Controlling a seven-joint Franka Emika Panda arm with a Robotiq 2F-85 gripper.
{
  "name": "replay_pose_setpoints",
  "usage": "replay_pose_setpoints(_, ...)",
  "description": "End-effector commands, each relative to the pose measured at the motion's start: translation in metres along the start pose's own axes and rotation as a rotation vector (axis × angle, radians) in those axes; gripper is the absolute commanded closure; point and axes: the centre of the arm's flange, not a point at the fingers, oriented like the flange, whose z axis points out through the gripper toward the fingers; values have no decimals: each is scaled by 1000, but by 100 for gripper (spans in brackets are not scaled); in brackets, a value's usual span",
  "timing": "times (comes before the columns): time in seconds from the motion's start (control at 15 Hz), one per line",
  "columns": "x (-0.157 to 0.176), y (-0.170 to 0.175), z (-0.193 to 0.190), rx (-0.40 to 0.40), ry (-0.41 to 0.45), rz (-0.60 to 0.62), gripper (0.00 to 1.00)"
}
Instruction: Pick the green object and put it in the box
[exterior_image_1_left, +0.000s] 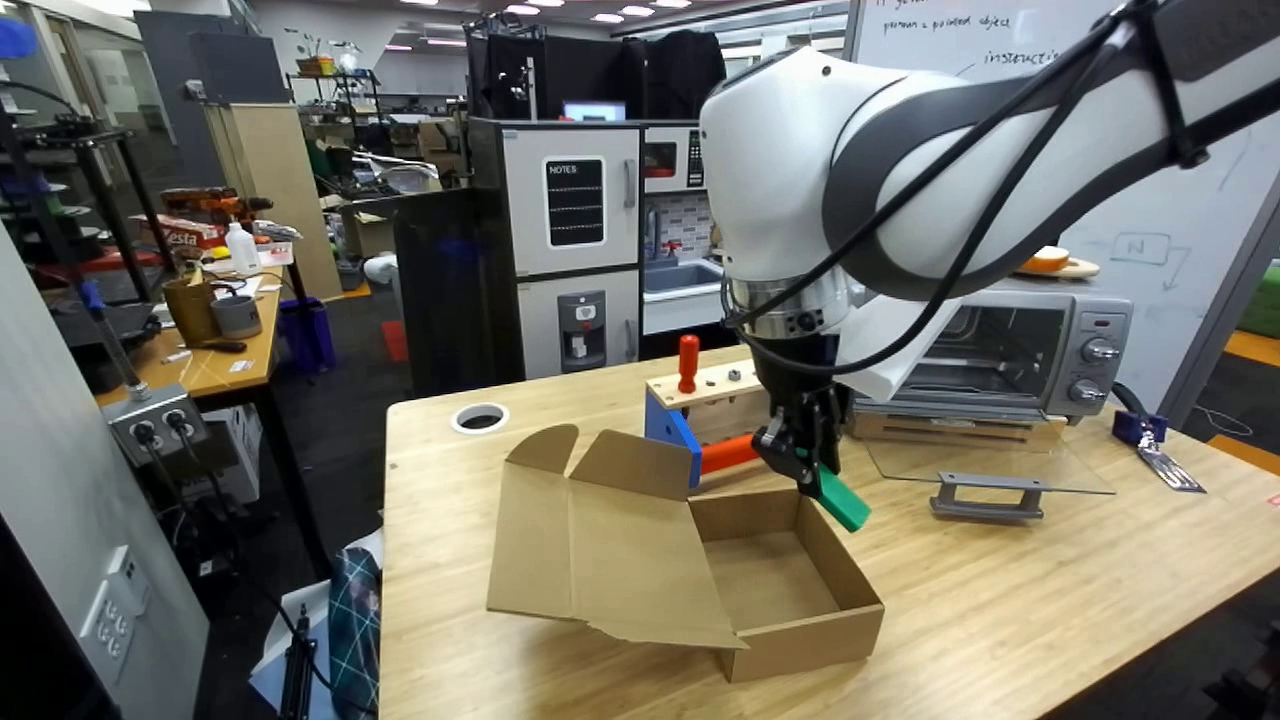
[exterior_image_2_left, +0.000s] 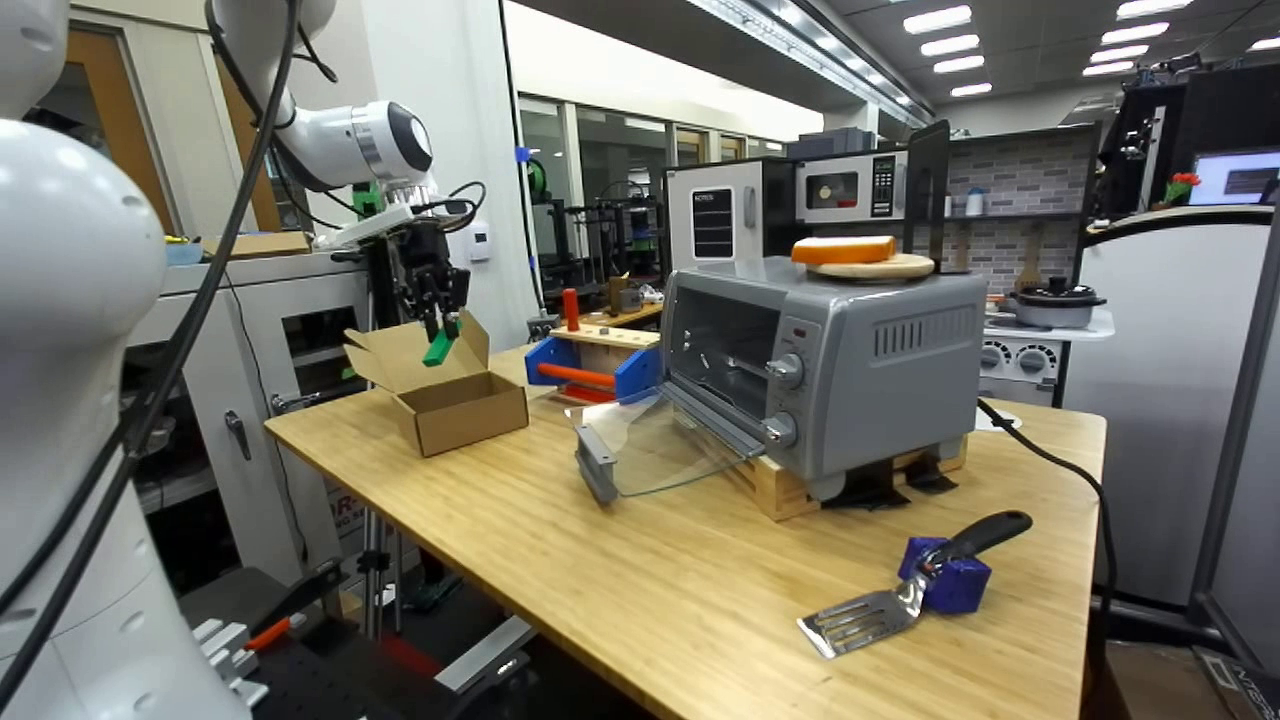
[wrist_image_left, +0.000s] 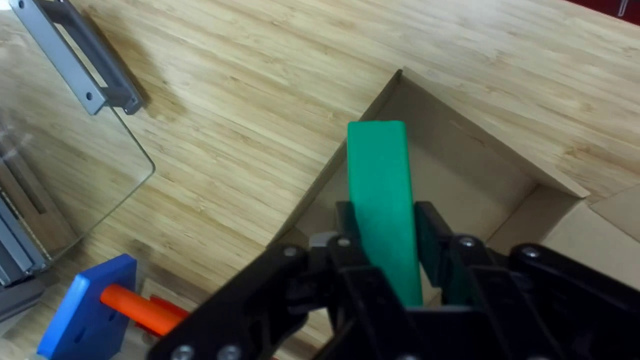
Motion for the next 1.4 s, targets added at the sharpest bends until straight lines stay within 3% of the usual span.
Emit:
replay_pose_setpoints(0.0,9,-14,-13,12,25,-78,92)
replay_pose_setpoints(0.27,7,-19,-17,103,13,-166,92)
replay_pose_setpoints(0.6,15,-10,15,161,-68,-138,92)
replay_pose_setpoints(0.93,37,-1,56,138,-148,-118,92)
replay_pose_setpoints(1.33,46,-10,73,130,-183,-122,92)
